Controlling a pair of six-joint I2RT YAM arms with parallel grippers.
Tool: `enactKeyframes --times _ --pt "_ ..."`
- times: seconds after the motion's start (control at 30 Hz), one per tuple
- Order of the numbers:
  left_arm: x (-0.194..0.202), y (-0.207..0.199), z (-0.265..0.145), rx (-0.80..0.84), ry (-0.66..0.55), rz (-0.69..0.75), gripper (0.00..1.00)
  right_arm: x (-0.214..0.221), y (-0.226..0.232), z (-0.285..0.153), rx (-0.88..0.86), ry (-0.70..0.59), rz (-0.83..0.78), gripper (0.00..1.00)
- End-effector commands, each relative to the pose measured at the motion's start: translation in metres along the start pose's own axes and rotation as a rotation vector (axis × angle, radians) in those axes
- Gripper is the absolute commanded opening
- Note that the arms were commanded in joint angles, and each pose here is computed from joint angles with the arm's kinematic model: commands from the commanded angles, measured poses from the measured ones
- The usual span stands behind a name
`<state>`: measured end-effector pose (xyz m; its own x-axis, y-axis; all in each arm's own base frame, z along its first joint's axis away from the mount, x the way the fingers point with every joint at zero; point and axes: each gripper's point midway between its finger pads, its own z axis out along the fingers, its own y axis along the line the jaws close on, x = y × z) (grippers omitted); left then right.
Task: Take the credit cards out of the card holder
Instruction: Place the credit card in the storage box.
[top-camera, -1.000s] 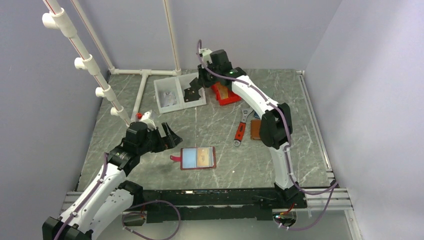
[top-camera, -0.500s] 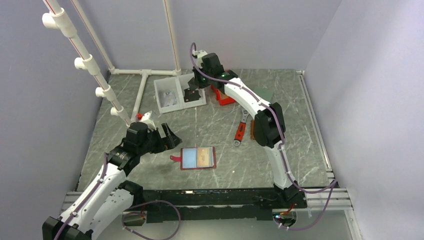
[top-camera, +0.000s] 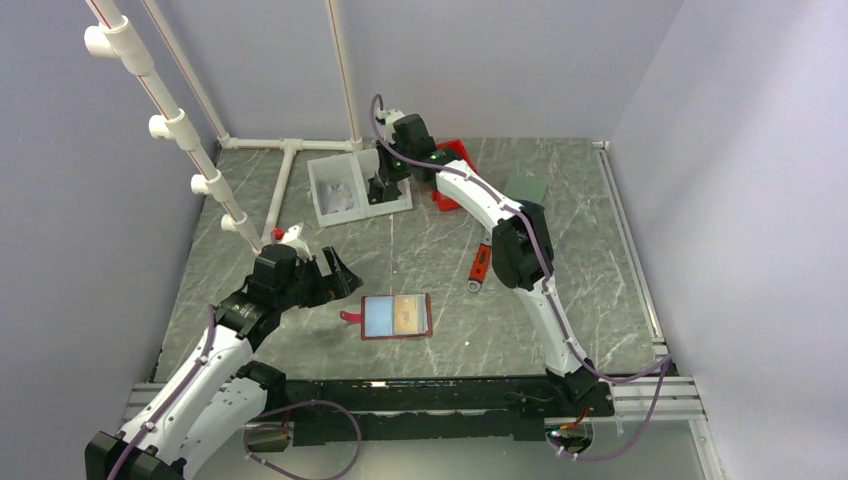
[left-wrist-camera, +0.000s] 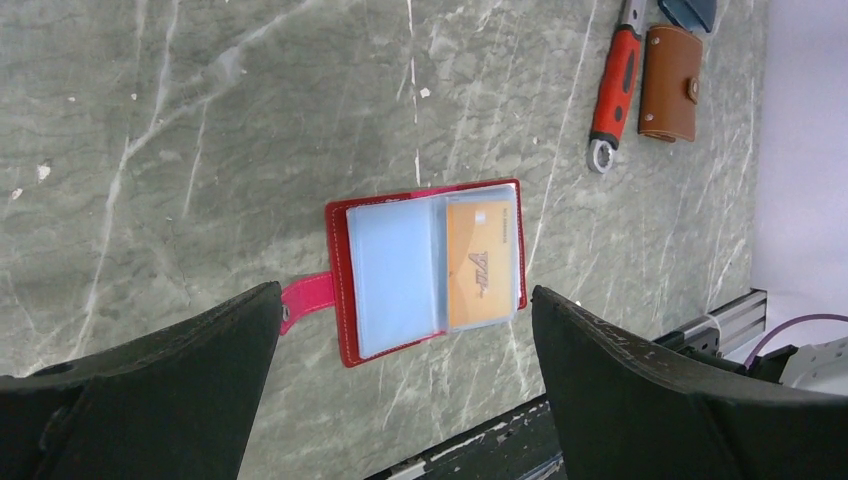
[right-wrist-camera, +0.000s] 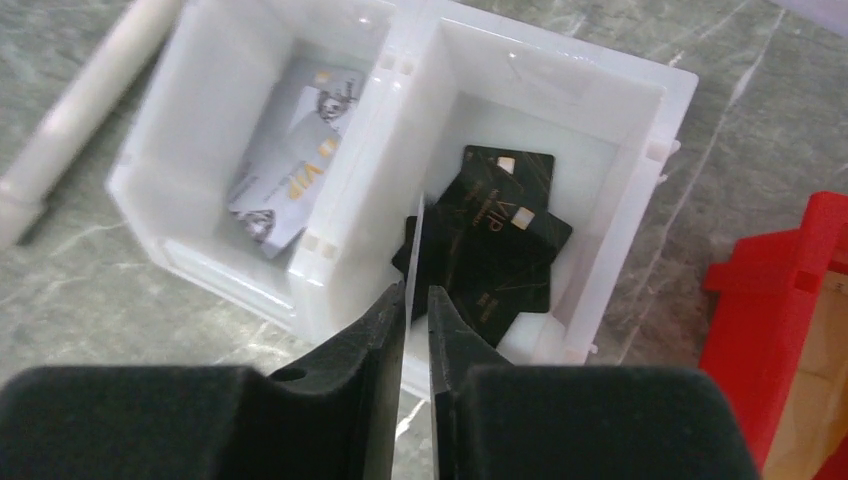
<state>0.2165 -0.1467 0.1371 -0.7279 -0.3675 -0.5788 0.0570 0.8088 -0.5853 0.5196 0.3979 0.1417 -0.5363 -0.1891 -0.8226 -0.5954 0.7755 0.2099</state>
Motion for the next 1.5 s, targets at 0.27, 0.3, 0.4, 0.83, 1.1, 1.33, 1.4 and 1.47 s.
enactKeyframes --times 0.27,0.3,0.4,0.83,1.1,1.33,1.4,1.47 --pt "-0.010 -0.009 -0.002 0.022 -0.025 0.014 0.99 -0.065 -0.039 -0.046 0.281 -0.158 -0.212 0.23" --pt "-0.009 -0.010 -0.002 0.029 -0.022 0.013 0.99 -0.069 -0.034 -0.052 0.269 -0.163 -0.214 0.23" --pt "-0.006 -0.014 -0.003 0.056 -0.008 0.007 0.99 -0.073 -0.011 -0.068 0.163 -0.150 -0.243 0.25" --pt "0.001 -0.022 -0.004 0.110 0.013 -0.018 0.99 0.001 0.085 -0.138 -0.464 0.017 -0.460 0.30" --pt "-0.002 -0.021 -0.016 0.082 -0.003 -0.034 0.99 0.011 0.056 -0.058 -0.378 0.106 -0.312 0.00" --pt "-0.024 -0.008 -0.026 -0.018 -0.107 -0.023 0.99 0.022 0.041 -0.025 -0.345 0.116 -0.270 0.00" --pt "-0.028 -0.008 -0.027 -0.028 -0.125 -0.015 0.99 0.025 0.039 -0.018 -0.346 0.120 -0.255 0.00" --pt "-0.030 -0.007 -0.029 -0.034 -0.134 -0.010 0.99 0.028 0.039 -0.011 -0.354 0.123 -0.245 0.00"
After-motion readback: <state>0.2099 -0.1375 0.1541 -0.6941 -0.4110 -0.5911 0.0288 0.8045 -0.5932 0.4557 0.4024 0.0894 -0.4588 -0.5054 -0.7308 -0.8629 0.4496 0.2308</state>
